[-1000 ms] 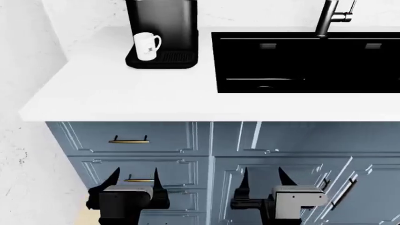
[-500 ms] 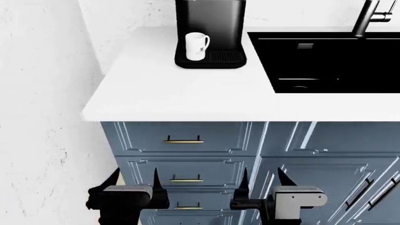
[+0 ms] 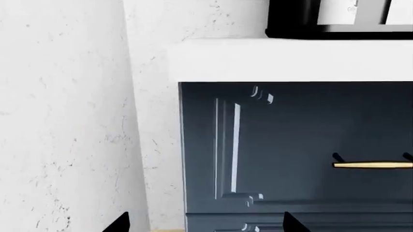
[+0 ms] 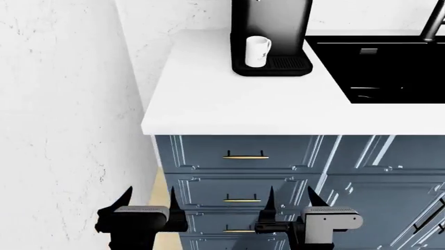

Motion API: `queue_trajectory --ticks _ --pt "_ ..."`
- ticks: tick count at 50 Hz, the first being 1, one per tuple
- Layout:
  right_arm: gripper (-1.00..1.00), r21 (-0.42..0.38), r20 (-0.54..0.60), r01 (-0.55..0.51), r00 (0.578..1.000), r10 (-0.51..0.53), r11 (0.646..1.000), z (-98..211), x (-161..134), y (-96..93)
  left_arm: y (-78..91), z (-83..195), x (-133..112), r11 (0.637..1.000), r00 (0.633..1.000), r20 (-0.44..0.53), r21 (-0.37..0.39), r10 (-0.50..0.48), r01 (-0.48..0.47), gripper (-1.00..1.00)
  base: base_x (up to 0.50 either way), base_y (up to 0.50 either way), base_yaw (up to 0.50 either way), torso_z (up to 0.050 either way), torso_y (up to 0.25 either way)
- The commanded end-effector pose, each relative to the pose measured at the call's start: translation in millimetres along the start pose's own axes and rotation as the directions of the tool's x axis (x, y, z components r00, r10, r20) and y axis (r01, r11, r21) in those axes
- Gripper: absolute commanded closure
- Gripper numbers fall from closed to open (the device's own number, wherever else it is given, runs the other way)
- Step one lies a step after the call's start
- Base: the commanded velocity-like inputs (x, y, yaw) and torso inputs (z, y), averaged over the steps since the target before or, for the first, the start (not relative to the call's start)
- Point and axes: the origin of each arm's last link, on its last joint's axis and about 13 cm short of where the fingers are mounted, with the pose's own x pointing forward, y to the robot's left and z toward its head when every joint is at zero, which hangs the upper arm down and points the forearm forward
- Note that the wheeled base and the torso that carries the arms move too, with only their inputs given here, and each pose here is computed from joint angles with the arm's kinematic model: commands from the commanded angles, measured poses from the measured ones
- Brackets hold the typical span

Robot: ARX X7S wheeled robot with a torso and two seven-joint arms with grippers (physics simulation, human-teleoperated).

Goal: Pick the mug from under the coffee machine dispenser and place it on the counter.

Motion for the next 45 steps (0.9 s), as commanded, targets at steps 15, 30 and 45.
queue_trajectory --ticks 15,30,45 --pt "-1.0 0.001 -0.004 0.002 1.0 -0.002 1.0 -0.7 0.2 -0.5 1.6 11.5 -0.5 0.999 0.999 0.035 -0.027 0.022 -0.021 -1.0 0.0 0.0 0.0 0.0 0.0" --pt "-1.0 0.006 -0.008 0.008 1.0 -0.008 1.0 -0.2 0.9 -0.4 39.8 177.6 -57.4 0.938 0.799 0.526 -0.322 0.29 -0.128 -1.0 0.0 0.0 0.0 0.0 0.0" --pt "-1.0 0.003 -0.007 0.003 1.0 -0.003 1.0 -0.5 0.9 -0.1 55.7 227.9 -109.7 0.885 0.599 0.695 -0.463 0.397 -0.048 -1.0 0.0 0.0 0.0 0.0 0.0"
